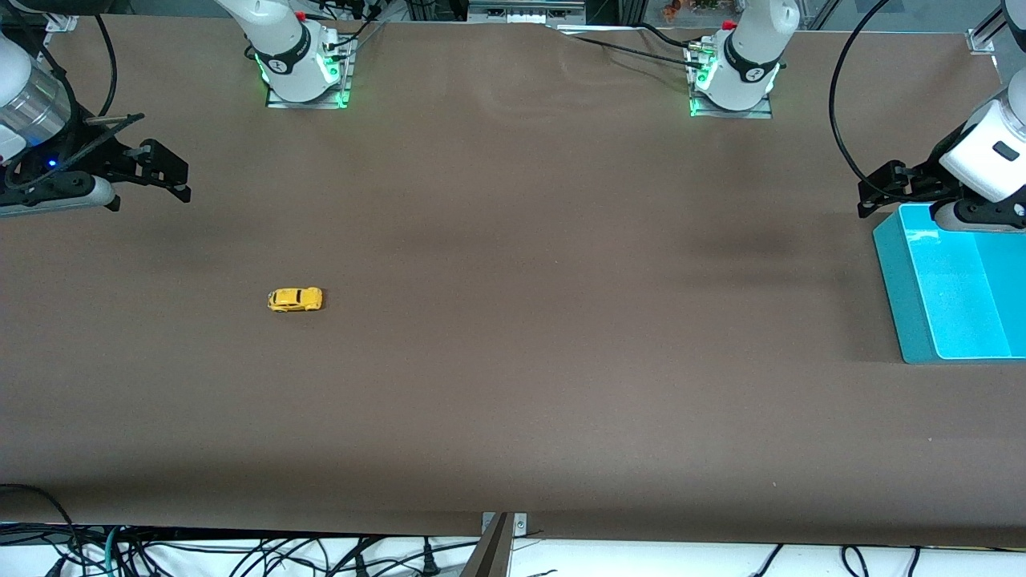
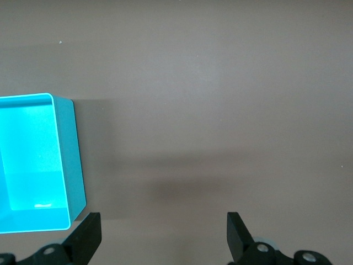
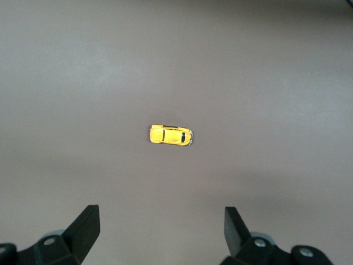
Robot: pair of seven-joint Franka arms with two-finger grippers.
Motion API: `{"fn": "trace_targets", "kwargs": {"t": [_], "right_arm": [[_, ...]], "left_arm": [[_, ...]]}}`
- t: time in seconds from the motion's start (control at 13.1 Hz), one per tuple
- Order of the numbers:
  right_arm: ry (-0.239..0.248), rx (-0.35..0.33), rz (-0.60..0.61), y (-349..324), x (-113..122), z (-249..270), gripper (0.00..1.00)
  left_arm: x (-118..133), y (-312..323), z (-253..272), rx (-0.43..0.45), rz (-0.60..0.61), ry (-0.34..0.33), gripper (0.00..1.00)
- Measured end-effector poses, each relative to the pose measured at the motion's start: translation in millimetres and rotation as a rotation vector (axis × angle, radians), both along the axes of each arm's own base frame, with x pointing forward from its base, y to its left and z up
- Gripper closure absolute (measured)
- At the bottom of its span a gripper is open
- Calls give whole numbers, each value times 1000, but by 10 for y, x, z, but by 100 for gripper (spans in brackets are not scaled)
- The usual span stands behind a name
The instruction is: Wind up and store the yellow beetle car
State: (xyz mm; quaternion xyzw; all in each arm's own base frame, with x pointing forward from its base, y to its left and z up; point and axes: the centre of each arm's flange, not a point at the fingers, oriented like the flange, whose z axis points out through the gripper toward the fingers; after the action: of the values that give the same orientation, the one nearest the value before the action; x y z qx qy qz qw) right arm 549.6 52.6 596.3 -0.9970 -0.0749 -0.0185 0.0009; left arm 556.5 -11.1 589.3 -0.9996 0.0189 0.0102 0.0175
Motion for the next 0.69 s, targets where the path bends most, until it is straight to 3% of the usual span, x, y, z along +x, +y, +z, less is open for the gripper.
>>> {"fn": "trace_targets", "kwargs": {"t": [0.69], "right_arm": [[9,0,-7,0,-10,-2,0]], "left_arm": [[0,2,0,0,0,0,0]]}}
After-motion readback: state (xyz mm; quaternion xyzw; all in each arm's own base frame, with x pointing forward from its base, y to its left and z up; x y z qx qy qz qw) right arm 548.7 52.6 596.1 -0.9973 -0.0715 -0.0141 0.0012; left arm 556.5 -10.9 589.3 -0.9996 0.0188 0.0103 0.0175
